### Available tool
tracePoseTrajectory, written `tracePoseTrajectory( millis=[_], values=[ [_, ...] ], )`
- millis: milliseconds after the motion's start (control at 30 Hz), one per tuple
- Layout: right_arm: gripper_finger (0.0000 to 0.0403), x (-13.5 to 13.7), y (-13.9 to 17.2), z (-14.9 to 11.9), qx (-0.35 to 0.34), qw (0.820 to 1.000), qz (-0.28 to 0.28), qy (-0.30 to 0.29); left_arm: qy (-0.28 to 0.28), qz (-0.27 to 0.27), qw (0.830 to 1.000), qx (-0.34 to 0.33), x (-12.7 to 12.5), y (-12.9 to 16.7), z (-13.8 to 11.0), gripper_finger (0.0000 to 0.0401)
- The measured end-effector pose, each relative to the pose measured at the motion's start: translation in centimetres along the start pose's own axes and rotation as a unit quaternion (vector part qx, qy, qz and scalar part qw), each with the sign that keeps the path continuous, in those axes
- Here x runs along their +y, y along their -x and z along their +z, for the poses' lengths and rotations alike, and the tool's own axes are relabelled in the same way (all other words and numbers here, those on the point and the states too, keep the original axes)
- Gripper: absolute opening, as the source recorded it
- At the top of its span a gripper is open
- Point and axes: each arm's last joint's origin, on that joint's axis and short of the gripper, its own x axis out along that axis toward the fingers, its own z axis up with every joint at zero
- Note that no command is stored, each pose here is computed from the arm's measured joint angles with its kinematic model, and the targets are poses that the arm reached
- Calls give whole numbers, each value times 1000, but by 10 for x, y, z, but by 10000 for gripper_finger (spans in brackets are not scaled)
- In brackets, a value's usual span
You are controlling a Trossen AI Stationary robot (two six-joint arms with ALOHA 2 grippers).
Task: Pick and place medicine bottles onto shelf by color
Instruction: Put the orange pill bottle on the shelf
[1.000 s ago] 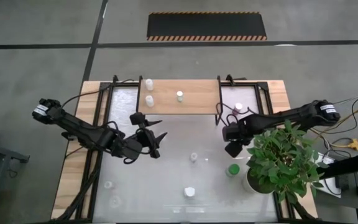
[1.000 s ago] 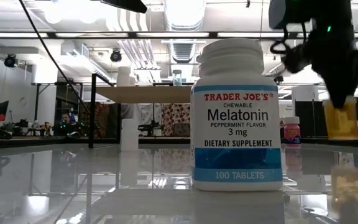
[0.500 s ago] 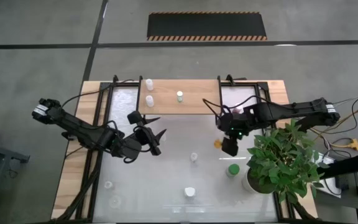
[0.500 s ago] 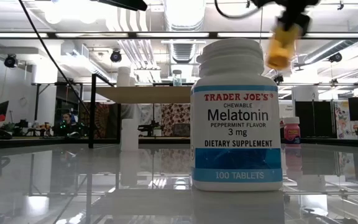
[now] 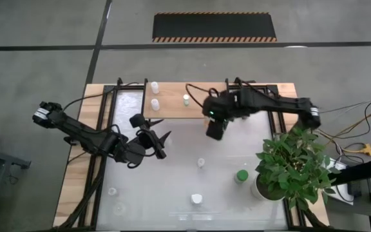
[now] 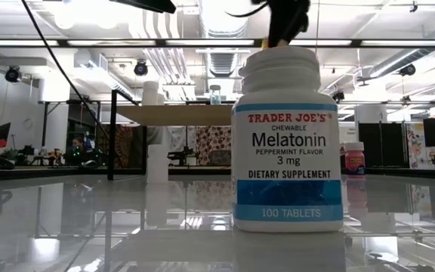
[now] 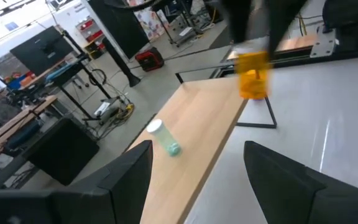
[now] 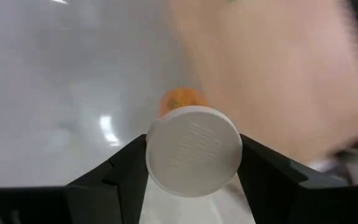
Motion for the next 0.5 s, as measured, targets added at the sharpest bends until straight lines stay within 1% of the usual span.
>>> tracePoseTrajectory(
  millis=[100,133,200,267,333,433,500],
  values=[
    [205,-18,-4,13,23,997,-77,-12,0,2,1000,0,2,1,-3,235],
    [205,-24,-6,16,36,995,-92,-13,-1,2,1000,0,3,1,-4,235],
    [205,-36,-10,23,52,993,-104,-19,0,5,1000,1,6,3,-9,235],
    [205,-46,-16,29,65,993,-98,-20,6,14,1000,-1,11,5,-13,235],
    [205,-55,-22,34,78,994,-73,-20,13,27,1000,-3,16,7,-17,235],
    [205,-65,-33,40,97,995,-29,-27,31,27,999,-12,22,10,-21,235],
    [205,-70,-40,42,106,994,-20,-33,34,27,999,-15,24,11,-24,235]
  ],
)
